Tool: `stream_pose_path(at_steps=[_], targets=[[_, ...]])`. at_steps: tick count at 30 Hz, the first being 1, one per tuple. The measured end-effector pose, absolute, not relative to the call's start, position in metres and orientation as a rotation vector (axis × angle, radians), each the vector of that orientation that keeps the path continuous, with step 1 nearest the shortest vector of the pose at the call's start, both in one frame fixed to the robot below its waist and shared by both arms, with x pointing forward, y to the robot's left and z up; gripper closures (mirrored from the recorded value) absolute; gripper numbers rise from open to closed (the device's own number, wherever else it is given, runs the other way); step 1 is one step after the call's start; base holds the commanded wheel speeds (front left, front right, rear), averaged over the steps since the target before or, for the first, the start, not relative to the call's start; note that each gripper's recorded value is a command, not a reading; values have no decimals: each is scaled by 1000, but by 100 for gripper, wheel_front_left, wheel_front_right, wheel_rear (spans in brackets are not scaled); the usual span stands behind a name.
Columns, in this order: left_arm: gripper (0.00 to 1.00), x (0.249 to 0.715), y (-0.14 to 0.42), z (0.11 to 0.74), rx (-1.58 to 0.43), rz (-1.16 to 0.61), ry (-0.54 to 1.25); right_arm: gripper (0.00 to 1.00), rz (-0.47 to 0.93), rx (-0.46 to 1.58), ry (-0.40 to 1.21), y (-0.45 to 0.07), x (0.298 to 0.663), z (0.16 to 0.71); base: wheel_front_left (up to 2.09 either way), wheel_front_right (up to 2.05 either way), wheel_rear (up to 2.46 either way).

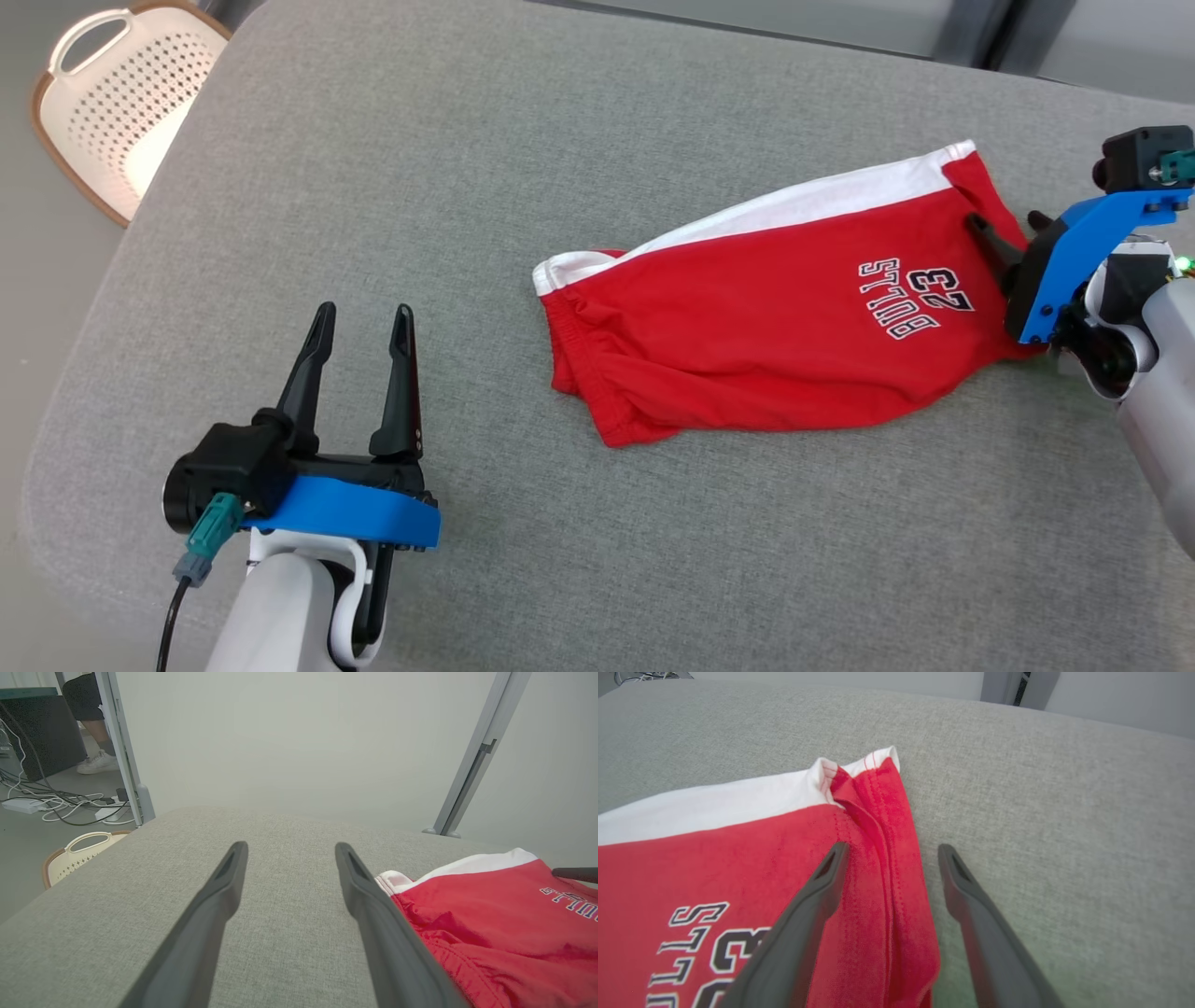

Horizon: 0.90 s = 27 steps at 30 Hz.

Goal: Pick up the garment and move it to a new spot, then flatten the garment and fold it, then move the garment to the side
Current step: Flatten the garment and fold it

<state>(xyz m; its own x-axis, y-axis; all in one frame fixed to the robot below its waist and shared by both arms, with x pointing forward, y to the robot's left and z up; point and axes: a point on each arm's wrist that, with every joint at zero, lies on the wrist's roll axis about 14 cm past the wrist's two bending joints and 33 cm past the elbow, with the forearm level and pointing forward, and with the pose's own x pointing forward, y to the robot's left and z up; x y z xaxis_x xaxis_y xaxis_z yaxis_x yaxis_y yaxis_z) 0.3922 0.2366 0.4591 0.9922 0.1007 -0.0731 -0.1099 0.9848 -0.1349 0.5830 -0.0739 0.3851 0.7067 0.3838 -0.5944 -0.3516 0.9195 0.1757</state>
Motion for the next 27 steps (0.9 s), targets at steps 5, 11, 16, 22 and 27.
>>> stream_pose_path(at_steps=[5, 11, 16, 22, 27], targets=[[0, 386, 243, 458, -144, 136, 69, 0, 406, 44, 708, -61, 584, 372, 0, 0, 0], [0, 383, 246, 458, -148, 149, 66, 95, 418, -15, 768, -55, 577, 364, 0, 0, 0], [0, 384, 242, 457, -156, 142, 66, 100, 414, -23, 738, -58, 574, 368, 0, 0, 0], [0, 385, 231, 457, -162, 110, 64, 100, 343, 0, 664, -87, 572, 380, 0, 0, 0], [0, 385, 215, 456, -160, 57, 69, 100, 274, -19, 602, -122, 567, 395, 0, 0, 0]])
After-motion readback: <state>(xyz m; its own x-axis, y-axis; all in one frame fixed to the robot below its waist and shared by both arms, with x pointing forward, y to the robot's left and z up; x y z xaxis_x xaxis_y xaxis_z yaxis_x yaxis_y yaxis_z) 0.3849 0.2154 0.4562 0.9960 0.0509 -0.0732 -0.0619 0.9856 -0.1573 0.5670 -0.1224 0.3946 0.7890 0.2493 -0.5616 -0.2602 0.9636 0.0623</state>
